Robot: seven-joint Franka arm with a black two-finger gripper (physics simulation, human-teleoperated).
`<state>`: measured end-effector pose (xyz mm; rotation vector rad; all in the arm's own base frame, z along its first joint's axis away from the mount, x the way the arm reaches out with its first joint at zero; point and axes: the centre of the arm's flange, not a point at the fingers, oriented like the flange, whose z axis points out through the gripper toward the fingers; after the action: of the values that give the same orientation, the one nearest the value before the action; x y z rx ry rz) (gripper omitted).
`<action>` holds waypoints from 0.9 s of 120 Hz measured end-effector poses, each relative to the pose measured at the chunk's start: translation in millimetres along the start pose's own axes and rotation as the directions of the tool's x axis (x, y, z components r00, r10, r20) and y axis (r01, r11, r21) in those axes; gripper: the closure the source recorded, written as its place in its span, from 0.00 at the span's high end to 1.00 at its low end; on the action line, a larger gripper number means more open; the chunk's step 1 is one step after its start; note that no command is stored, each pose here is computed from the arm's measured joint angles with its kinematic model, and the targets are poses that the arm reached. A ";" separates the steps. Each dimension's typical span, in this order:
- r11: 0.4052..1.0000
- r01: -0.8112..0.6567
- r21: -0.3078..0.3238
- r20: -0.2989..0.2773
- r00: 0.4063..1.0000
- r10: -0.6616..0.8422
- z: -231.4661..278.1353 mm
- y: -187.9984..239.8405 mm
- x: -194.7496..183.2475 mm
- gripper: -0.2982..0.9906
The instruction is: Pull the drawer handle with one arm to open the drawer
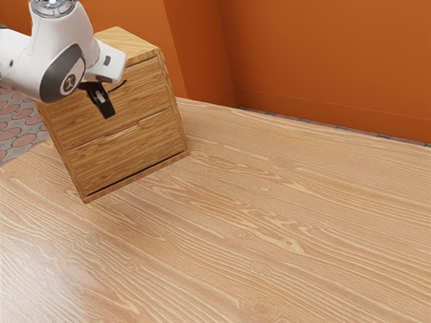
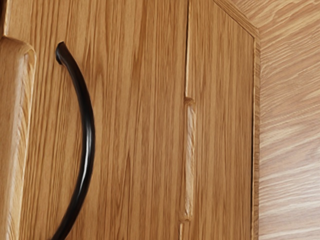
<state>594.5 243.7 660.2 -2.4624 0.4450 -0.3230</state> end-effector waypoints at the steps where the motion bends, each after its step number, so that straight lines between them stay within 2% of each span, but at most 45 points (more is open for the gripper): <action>1: 1.000 0.000 -0.001 0.001 1.000 0.000 0.9 0.2 0.4 0.77; 35: 1.000 -0.004 -0.016 0.006 1.000 0.004 21.1 6.8 14.7 0.77; 68: 1.000 -0.002 -0.003 -0.019 1.000 0.002 27.2 6.0 25.0 0.77; 83: 1.000 0.021 0.007 -0.007 1.000 -0.021 36.4 -7.0 16.0 0.77; 108: 1.000 0.015 -0.004 -0.006 1.000 -0.015 47.8 -1.0 23.2 0.77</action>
<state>631.7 260.6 626.2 -2.4707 0.4301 -0.3368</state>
